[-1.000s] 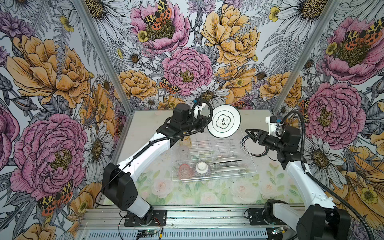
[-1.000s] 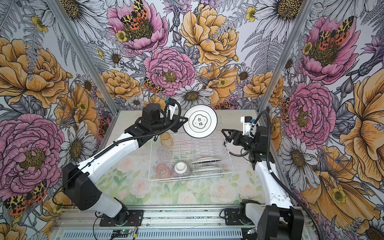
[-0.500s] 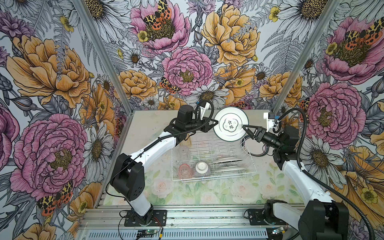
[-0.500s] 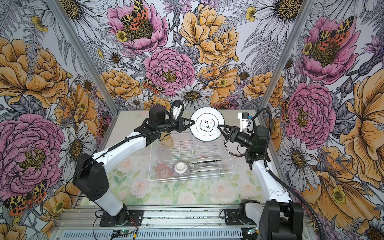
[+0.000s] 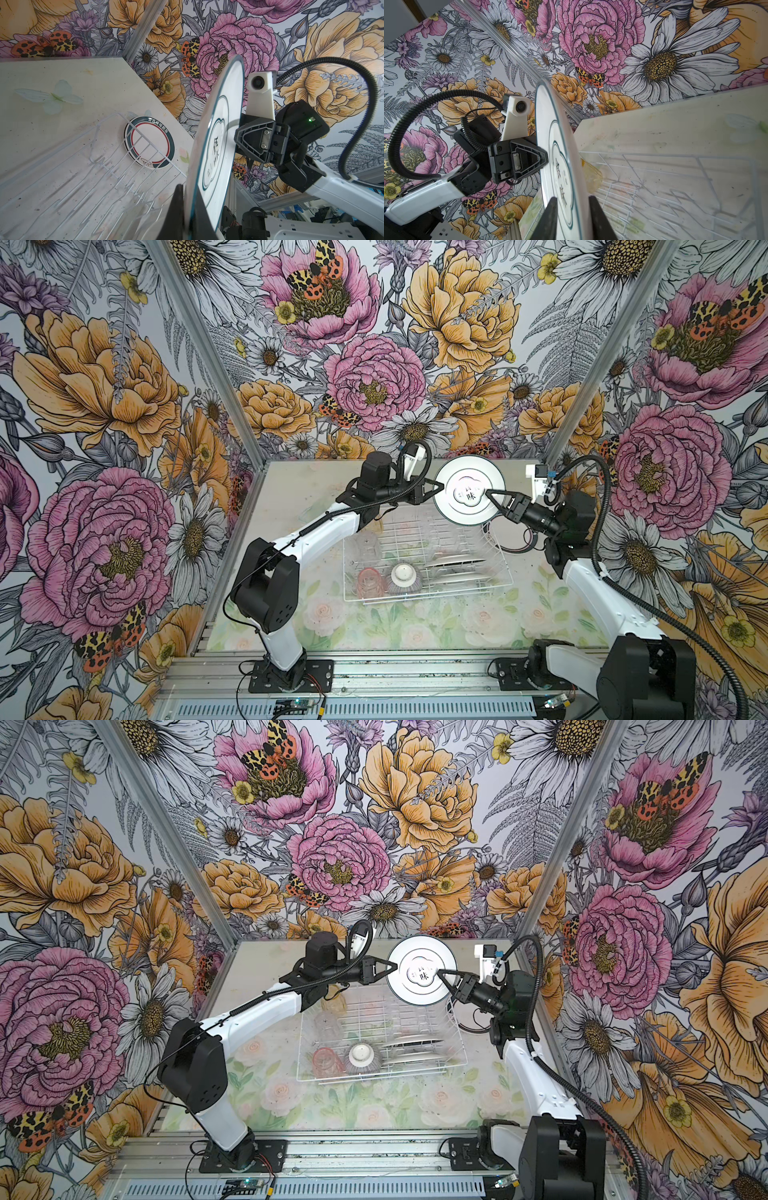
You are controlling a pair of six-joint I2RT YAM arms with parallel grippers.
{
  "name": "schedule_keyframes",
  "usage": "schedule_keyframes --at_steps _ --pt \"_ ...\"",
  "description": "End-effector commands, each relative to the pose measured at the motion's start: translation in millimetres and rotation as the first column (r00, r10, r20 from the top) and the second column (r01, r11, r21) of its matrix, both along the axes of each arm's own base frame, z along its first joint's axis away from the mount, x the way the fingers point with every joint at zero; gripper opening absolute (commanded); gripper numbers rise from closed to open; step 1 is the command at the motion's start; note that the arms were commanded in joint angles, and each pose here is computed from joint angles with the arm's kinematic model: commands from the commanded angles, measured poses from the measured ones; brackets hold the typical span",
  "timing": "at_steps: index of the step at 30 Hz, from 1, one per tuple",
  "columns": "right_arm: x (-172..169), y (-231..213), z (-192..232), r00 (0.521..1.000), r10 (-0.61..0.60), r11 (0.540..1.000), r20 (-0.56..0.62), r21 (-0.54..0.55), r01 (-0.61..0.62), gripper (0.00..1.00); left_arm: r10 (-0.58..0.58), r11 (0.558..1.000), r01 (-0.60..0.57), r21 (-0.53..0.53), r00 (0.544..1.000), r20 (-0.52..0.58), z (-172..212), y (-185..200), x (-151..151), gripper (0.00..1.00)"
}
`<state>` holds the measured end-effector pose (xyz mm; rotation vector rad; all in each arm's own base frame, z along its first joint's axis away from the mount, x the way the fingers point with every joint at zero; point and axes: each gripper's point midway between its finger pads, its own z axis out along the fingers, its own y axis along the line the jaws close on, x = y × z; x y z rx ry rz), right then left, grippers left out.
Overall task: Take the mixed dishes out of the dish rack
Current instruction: 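Grasp the raised white plate's rim with the right gripper, then carry the white plate beside the rack with the right gripper while the left gripper releases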
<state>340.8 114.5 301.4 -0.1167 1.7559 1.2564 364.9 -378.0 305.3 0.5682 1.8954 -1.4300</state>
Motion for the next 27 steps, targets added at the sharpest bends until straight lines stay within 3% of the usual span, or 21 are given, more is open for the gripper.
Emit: schedule_keyframes --at_steps 1,4,9,11,14,19,24,27 --pt "-5 10 18 0.997 0.051 0.999 0.062 -0.006 -0.051 0.16 -0.052 0.997 0.056 -0.061 0.997 0.056 23 -14 -6 0.00" --pt "-5 10 19 0.997 0.051 0.999 0.065 -0.006 -0.051 0.00 -0.065 0.995 0.069 -0.066 0.996 0.054 24 -19 -7 0.00" --pt "-6 10 22 0.997 0.039 0.999 0.069 -0.007 -0.039 0.00 -0.082 0.994 0.086 -0.069 0.995 0.057 25 -25 -9 0.00" --pt "-5 7 26 0.997 0.017 1.000 0.079 -0.009 -0.016 0.00 -0.084 0.994 0.087 -0.064 0.995 0.052 23 -24 -11 0.16" --pt "-1 -2 32 0.995 -0.048 0.999 0.086 -0.011 0.049 0.00 -0.073 0.997 0.075 -0.035 0.996 0.059 18 -20 -12 0.32" --pt "15 -37 37 0.980 -0.189 0.982 0.060 -0.003 0.189 0.00 -0.024 0.997 0.016 0.079 0.995 0.099 6 -3 -16 0.38" --pt "28 -109 30 0.909 -0.415 0.909 -0.027 0.012 0.416 0.00 0.103 0.947 -0.138 0.289 0.986 0.134 -29 31 -11 0.38" --pt "29 -146 4 0.828 -0.552 0.833 -0.100 -0.118 0.541 0.00 0.147 0.909 -0.192 0.370 0.978 0.146 -44 52 -13 0.38"
